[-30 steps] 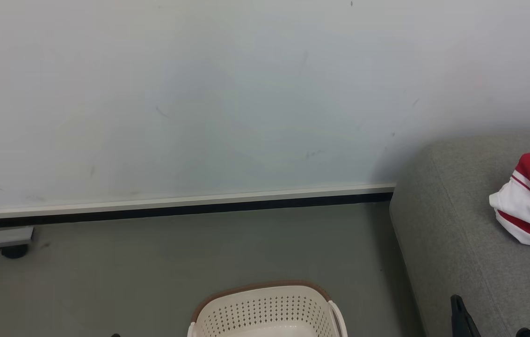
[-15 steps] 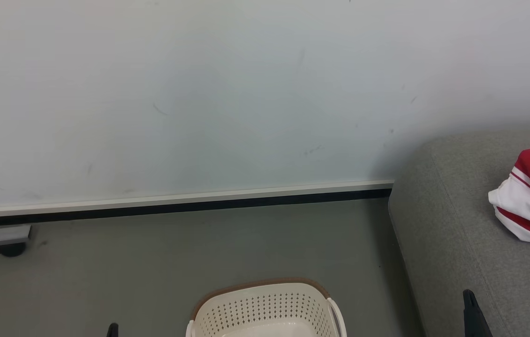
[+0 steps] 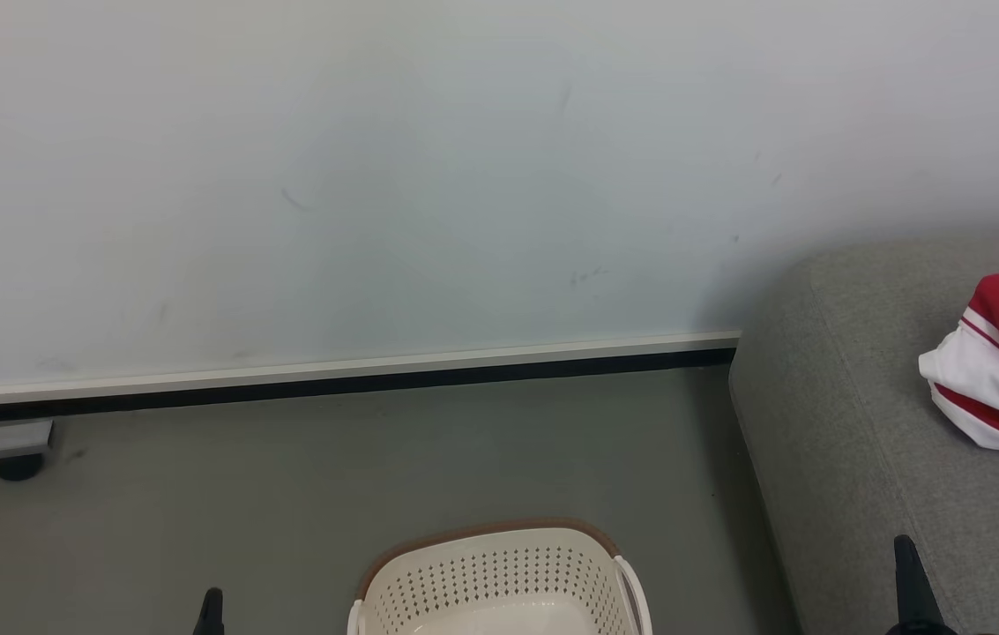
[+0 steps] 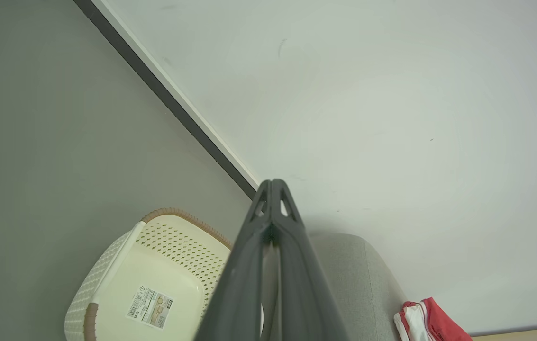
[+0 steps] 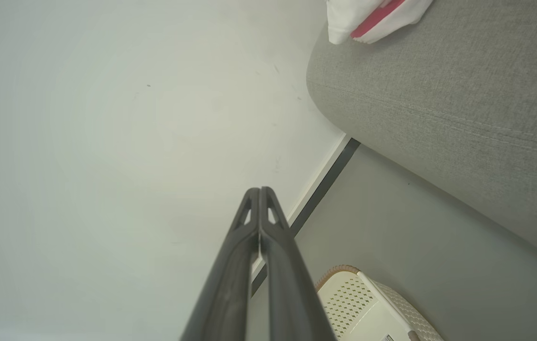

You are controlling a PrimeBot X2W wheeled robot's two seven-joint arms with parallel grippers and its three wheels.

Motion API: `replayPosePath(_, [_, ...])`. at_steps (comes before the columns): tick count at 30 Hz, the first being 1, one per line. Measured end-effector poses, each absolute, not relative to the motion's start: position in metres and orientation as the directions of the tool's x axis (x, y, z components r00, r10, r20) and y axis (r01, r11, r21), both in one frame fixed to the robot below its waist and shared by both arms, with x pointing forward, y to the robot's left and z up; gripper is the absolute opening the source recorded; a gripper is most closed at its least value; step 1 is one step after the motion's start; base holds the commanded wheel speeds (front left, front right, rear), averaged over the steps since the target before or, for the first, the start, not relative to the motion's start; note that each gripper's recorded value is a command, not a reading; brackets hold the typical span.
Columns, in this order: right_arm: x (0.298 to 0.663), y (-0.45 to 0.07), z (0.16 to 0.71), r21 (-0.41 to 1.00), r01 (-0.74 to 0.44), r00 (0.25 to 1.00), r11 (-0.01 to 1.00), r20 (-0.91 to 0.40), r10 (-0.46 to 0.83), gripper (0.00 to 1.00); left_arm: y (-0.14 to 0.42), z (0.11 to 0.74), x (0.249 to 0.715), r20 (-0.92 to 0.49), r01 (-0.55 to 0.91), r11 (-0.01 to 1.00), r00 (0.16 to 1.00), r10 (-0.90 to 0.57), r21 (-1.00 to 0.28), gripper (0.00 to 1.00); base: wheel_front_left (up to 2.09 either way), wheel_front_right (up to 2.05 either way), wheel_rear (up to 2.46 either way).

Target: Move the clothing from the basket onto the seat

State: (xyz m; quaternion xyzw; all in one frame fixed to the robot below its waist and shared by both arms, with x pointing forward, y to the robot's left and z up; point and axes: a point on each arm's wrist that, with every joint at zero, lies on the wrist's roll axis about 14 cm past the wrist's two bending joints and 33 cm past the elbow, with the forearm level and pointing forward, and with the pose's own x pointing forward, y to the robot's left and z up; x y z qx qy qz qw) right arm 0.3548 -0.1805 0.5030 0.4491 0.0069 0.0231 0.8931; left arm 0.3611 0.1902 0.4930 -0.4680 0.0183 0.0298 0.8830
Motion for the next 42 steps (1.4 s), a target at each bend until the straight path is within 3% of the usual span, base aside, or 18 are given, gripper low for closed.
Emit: replayPosePath(42, [0.367,-0.212,0.508,0.977,0.001,0.999,0.212,0.007,-0.037,0.00,0.178,0.504,0.389,-0.037,-0.028,0.203,0.999,-0.040,-0.979,0.00,0.00,0.00,0.00])
